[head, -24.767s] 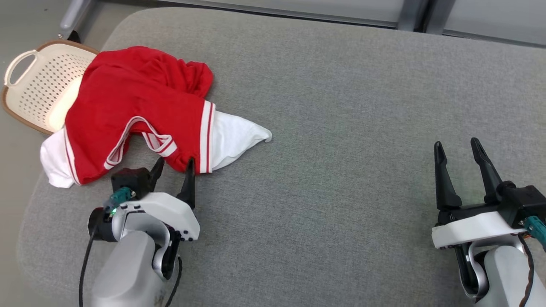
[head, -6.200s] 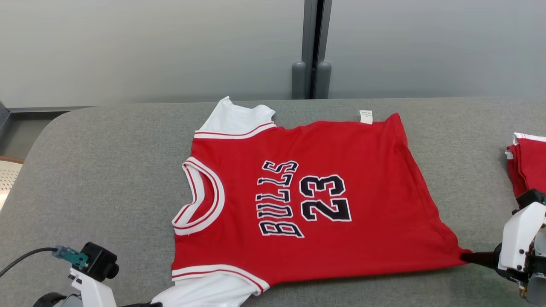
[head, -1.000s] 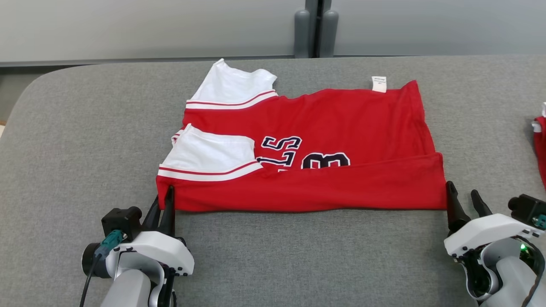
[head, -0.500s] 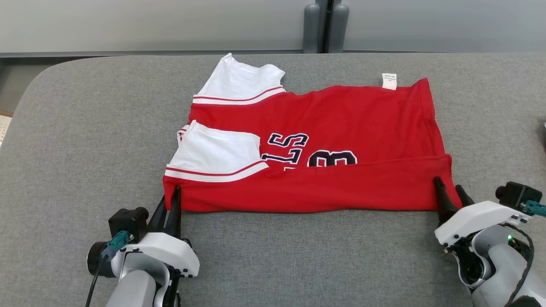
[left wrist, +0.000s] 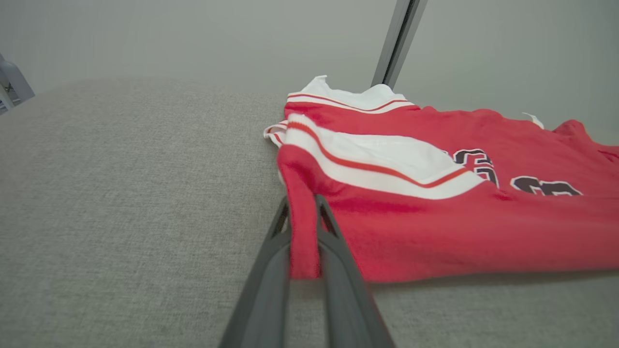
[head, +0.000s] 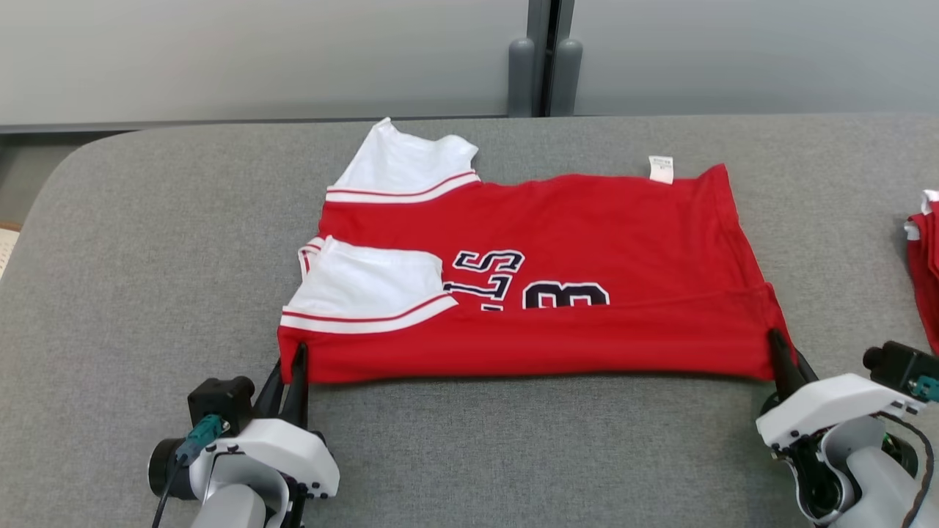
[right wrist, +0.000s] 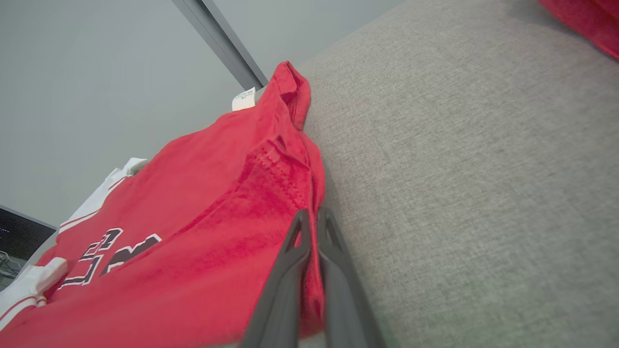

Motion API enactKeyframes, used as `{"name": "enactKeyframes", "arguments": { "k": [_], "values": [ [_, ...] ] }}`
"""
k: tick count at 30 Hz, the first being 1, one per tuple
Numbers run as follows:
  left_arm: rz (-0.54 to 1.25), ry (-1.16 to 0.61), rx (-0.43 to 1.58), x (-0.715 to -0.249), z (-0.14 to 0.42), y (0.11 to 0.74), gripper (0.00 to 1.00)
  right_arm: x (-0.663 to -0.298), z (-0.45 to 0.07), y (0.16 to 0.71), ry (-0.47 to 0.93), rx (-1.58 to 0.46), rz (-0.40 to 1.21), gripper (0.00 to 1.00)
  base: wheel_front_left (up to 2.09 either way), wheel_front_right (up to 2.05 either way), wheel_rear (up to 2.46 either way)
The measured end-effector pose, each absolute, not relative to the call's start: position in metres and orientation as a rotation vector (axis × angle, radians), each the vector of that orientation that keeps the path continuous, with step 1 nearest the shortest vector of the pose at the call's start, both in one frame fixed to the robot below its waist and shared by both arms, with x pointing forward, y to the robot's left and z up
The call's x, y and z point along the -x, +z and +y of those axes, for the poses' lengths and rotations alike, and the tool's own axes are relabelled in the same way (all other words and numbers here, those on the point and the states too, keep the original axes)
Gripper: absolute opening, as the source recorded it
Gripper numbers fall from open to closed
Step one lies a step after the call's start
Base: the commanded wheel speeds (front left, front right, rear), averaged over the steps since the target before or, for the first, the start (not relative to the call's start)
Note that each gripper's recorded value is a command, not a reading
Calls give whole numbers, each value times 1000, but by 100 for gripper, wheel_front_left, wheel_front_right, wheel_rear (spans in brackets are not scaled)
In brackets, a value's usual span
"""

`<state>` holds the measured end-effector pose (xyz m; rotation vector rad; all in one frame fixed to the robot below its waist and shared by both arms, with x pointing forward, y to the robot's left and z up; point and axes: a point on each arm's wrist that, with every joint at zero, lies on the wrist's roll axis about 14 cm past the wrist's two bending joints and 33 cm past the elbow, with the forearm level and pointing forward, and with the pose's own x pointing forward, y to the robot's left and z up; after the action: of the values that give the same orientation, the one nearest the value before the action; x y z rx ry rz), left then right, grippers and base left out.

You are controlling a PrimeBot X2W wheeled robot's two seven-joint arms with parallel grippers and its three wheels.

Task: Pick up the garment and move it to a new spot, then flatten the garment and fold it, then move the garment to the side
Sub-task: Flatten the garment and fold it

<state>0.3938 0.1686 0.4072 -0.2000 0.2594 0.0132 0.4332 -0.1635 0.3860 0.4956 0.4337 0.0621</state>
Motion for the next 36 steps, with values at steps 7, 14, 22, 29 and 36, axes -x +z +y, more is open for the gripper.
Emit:
{"name": "enactKeyframes", "arguments": {
  "k": [7,14,22,29,36],
  "values": [
    [290,-36,186,-378,158,400,0,-413,-180,386,27,-484,414,0,0,0,0],
    [320,-66,177,-359,152,391,0,-394,-190,379,-2,-497,441,0,0,0,0],
    [339,-107,174,-353,147,394,0,-387,-196,376,-38,-543,453,5,0,0,0],
    [374,-129,168,-352,143,391,100,-388,-200,381,-56,-537,426,100,0,0,0],
    [224,-88,158,-387,156,428,100,-414,-207,428,-5,-416,218,100,0,0,0]
  ]
}}
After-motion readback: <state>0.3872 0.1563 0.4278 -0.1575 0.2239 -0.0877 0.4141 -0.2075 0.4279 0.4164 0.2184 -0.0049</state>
